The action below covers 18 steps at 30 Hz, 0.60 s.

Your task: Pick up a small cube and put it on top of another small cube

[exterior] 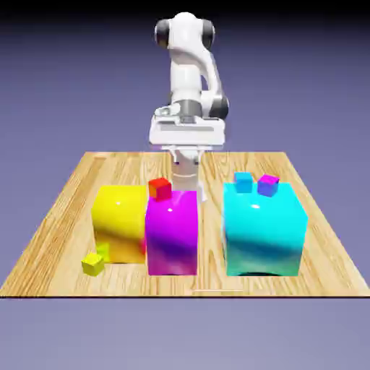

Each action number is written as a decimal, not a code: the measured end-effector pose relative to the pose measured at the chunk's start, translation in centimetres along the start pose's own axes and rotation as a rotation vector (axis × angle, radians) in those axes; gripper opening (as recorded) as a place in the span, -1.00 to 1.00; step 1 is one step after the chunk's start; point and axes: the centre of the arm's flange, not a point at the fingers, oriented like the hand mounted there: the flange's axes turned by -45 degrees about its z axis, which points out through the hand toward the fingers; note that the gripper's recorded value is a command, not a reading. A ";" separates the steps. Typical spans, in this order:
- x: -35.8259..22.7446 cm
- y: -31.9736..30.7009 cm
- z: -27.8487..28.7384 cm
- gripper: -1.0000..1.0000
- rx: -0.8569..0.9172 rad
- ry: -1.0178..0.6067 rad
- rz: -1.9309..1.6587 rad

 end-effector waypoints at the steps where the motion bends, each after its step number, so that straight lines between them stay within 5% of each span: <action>1: 0.4 0.8 1.0 0.00 -0.005 -0.040 0.015; 18: -0.6 17.0 17.3 0.00 -0.057 -0.700 0.278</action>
